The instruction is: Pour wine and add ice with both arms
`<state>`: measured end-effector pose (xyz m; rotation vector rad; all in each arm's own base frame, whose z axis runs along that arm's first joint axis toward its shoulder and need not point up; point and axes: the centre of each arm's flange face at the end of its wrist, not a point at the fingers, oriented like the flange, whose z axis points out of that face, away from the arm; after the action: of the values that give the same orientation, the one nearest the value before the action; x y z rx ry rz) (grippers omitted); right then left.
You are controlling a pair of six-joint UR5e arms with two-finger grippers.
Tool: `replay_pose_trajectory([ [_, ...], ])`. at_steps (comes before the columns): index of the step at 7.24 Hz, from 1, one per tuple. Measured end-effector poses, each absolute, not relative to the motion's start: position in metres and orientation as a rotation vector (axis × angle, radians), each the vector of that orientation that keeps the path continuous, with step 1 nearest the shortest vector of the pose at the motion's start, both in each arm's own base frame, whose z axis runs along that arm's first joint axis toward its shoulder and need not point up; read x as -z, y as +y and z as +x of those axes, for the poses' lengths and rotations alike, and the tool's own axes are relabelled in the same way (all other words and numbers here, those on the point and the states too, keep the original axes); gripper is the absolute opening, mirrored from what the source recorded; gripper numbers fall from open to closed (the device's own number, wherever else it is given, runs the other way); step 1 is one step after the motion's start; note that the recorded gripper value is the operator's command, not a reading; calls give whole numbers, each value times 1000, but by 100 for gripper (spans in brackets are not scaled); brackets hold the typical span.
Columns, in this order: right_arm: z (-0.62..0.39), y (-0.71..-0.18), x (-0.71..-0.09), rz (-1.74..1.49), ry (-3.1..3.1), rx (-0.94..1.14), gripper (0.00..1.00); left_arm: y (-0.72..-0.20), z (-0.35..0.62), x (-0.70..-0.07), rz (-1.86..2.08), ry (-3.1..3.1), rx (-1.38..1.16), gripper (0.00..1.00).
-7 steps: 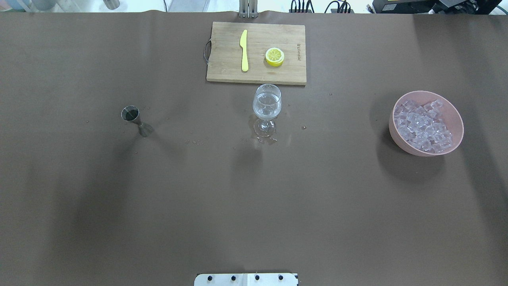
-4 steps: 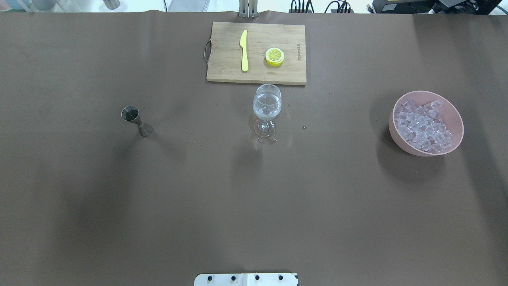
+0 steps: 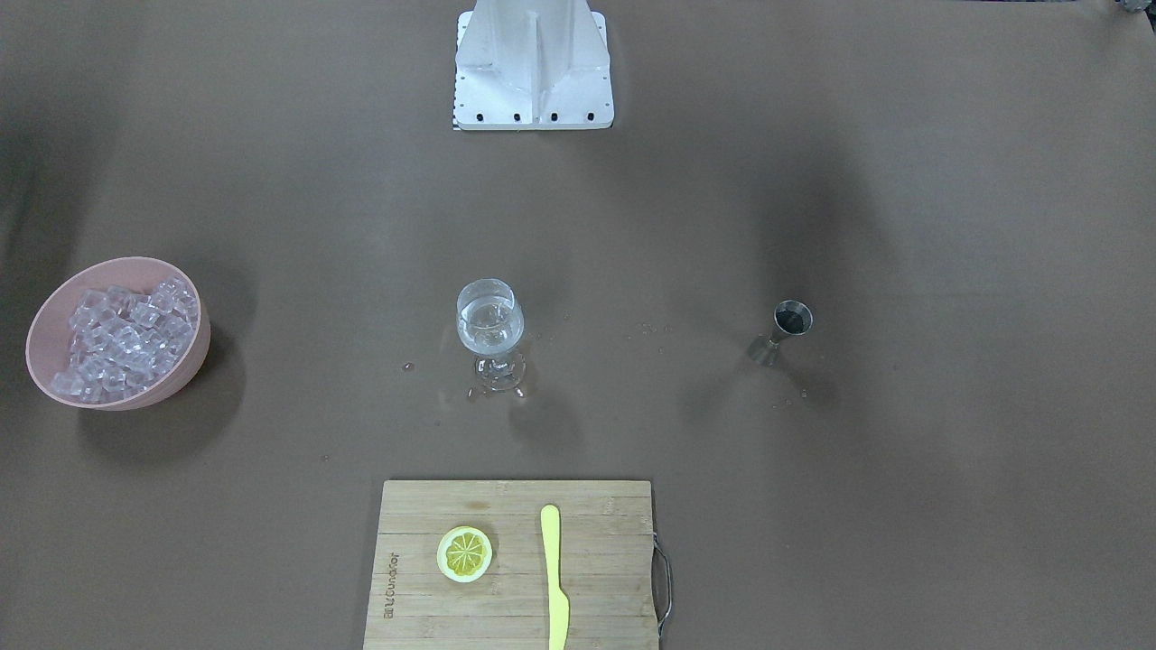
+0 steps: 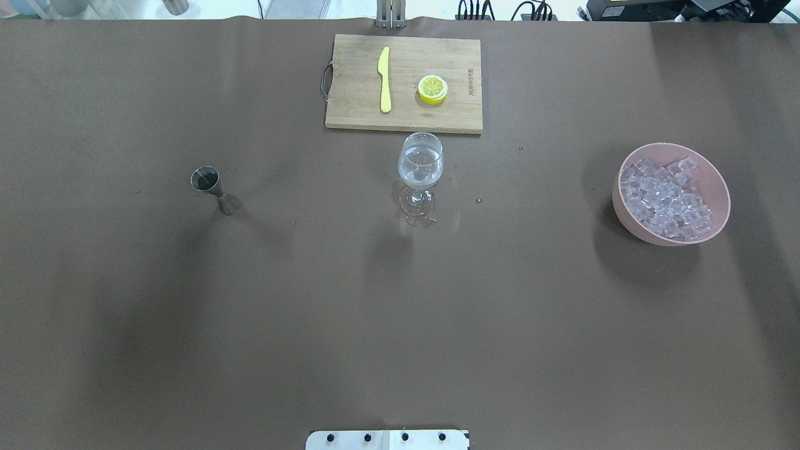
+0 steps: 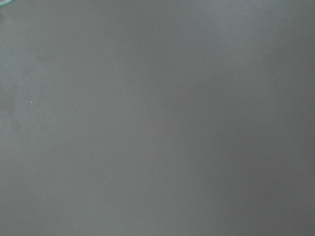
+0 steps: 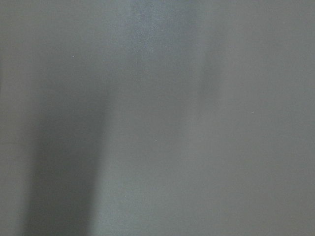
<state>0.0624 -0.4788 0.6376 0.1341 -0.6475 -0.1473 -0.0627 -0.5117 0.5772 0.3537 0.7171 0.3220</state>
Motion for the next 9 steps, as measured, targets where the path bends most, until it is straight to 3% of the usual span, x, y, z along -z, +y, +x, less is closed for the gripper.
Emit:
replay_pose_trajectory([
  [6,60,-481,-634,138,-674,148,100,-527,-59,-516,634,709,-331,98],
  [9,60,-480,-633,140,-681,148,100,-517,18,-454,681,924,-161,97],
])
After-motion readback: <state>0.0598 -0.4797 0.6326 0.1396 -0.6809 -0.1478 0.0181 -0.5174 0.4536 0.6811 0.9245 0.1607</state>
